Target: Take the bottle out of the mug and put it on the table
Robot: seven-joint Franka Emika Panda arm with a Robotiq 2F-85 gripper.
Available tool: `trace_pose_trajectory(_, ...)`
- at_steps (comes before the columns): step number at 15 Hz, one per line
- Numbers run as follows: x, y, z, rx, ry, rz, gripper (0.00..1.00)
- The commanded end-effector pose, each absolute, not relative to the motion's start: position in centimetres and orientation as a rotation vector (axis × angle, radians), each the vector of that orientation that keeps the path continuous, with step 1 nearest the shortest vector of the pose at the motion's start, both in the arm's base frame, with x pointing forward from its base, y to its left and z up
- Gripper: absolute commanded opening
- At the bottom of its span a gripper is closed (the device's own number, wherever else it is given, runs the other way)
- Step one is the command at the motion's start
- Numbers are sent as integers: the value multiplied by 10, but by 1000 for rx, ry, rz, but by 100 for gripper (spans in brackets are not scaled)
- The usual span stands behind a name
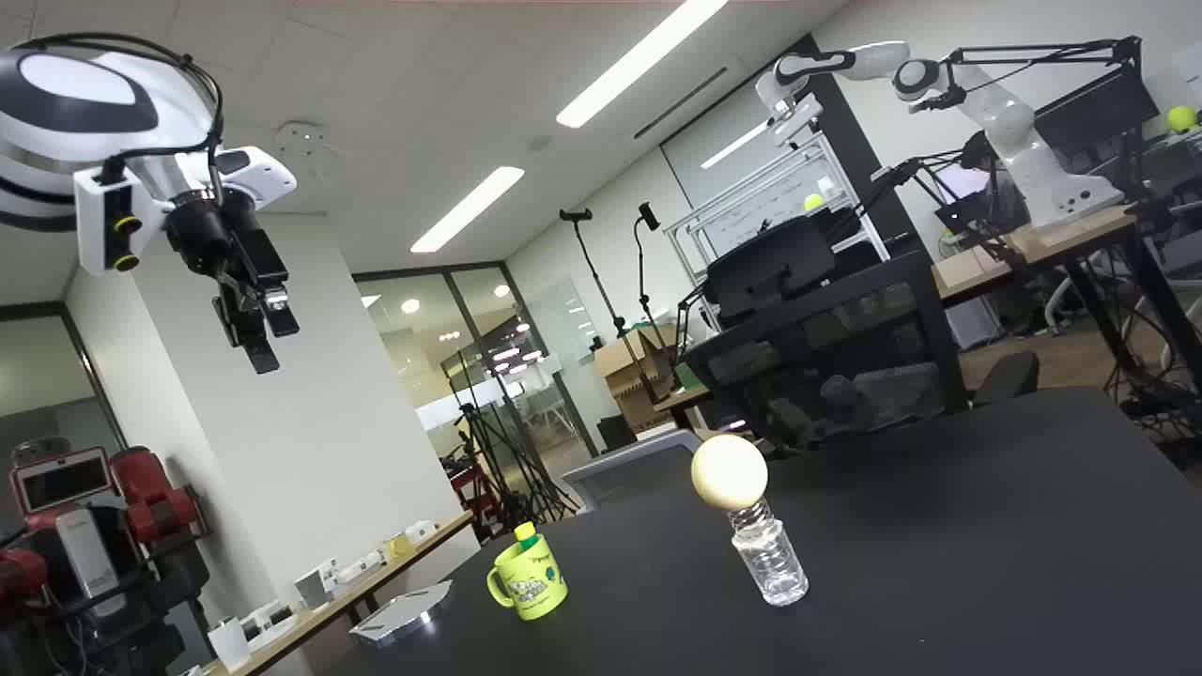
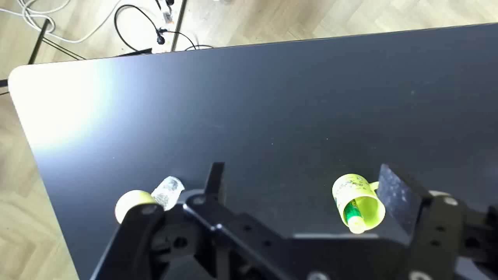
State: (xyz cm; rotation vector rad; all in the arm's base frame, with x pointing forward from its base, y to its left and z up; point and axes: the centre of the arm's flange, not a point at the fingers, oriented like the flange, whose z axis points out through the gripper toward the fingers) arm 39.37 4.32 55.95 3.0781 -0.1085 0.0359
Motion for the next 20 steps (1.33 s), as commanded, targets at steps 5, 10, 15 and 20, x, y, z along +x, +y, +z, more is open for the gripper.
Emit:
trace_pose_trajectory(5,394,43,560,3078,-108,38,100)
trace_pose_trajectory(10,403,43,557,3096,-61,43,100)
trace_pose_trajectory(15,485,44,521,3134,45,-11,100)
trace_pose_trajectory(20,572,62,462,3177,111,-54,100)
